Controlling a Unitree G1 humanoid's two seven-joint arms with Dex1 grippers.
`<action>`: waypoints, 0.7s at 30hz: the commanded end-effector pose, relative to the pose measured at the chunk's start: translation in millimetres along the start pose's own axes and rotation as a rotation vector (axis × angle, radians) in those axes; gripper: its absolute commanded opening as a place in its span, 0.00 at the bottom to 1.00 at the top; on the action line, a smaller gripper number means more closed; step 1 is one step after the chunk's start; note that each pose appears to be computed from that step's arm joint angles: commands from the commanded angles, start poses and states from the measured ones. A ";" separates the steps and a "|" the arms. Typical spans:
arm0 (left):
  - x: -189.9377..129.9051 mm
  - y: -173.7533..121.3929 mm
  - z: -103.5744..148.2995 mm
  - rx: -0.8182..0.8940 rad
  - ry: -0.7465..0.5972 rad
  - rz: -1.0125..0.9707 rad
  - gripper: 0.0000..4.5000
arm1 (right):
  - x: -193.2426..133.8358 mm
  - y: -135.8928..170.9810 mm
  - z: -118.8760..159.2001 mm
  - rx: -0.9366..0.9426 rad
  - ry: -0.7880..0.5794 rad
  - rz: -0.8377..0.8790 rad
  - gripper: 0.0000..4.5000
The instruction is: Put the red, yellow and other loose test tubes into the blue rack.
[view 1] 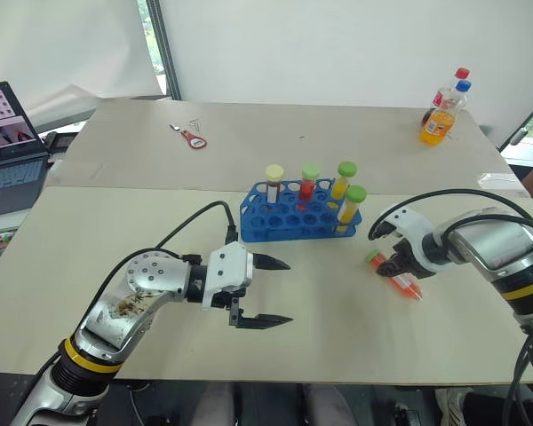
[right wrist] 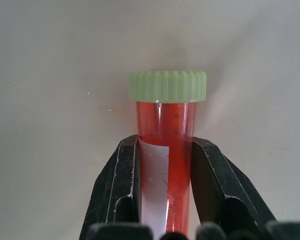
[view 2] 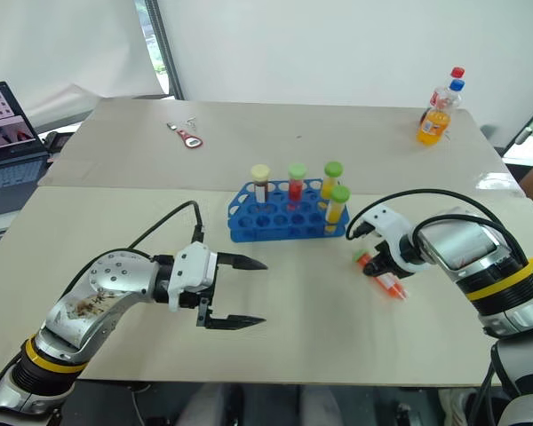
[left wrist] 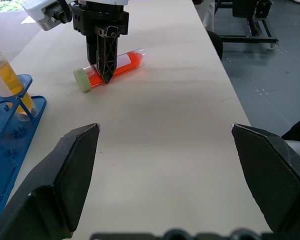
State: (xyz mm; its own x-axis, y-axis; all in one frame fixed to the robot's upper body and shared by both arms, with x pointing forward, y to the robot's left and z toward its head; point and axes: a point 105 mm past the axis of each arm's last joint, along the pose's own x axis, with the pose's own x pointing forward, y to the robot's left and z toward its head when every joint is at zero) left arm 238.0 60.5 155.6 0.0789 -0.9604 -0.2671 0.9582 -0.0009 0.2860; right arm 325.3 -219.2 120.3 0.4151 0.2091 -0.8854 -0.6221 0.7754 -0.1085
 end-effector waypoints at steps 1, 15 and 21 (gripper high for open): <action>-2.8 2.0 5.9 0.041 0.002 -0.002 1.00 | -18.1 -7.1 3.8 0.007 -0.049 -0.031 0.22; -21.3 14.0 6.0 0.000 -0.006 0.053 1.00 | -80.4 61.9 46.8 -0.129 -0.694 0.141 0.22; -30.0 32.6 7.2 -0.014 -0.035 0.175 1.00 | -84.2 70.7 79.3 -0.094 -1.048 -0.027 0.22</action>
State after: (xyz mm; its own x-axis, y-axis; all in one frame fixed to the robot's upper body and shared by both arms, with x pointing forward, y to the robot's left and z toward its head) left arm 260.1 86.2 167.0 0.1999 -0.9509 -0.2362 0.9504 0.1296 0.2828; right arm 295.2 -132.1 200.6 0.6979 0.6916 -0.1860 -0.7130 0.6954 -0.0895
